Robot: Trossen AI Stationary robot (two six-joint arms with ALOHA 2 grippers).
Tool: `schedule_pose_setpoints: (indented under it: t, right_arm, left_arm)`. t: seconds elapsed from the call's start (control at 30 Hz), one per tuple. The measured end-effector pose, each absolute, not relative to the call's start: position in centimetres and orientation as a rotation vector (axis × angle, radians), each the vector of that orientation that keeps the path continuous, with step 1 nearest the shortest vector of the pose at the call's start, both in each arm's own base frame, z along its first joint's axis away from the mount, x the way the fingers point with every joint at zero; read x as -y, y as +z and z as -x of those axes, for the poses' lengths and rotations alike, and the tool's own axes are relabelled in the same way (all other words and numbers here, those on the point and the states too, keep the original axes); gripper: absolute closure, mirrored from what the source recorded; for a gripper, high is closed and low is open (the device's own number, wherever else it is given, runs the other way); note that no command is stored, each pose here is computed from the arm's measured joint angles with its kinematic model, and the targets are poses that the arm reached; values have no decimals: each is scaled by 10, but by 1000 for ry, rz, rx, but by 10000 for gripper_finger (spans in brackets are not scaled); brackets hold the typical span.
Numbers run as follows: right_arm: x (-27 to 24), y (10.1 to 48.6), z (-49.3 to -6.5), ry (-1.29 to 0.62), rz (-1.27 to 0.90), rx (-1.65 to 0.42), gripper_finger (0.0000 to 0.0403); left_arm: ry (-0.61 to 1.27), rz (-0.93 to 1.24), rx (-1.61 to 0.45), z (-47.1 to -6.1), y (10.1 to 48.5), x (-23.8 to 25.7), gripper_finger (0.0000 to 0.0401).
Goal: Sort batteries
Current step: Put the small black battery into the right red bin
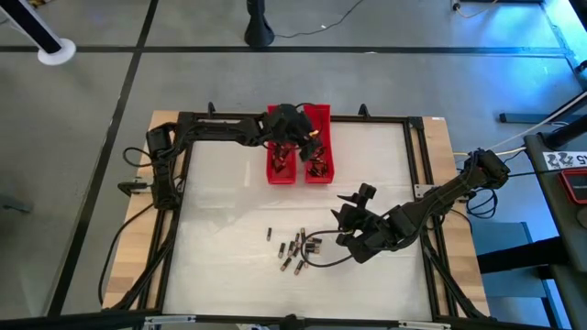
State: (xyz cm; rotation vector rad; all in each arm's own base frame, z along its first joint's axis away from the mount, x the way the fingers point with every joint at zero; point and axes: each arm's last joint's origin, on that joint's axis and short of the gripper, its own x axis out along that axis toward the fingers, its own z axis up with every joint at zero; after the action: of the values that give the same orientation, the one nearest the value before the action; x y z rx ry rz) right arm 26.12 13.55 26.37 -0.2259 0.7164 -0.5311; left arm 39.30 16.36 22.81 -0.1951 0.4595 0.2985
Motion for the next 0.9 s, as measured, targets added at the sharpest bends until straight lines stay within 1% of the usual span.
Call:
schedule_pose_setpoints:
  t: [0.1, 0.2, 0.4, 0.53, 0.63, 0.8, 0.9]
  right_arm:
    - [-136, 264, -261, -531, 226, -717, 189]
    - [-135, 264, -261, -531, 226, -717, 189]
    - [-136, 264, -261, -531, 226, -718, 189]
    - [-136, 263, -262, -514, 211, -726, 189]
    - [-137, 263, -262, -495, 198, -740, 189]
    - [-138, 263, -263, -482, 183, -737, 189]
    - [-140, 264, -265, -444, 152, -736, 189]
  left_arm:
    - [301, 194, -449, -393, 229, -164, 158]
    - [300, 190, -451, -394, 229, -163, 141]
    - [299, 179, -481, -390, 232, -162, 134]
    - [276, 120, -513, -375, 257, -153, 137]
    - [252, 87, -573, -360, 274, -141, 137]
    - [218, 83, -633, -331, 304, -118, 137]
    - [185, 84, -703, -313, 316, -99, 137]
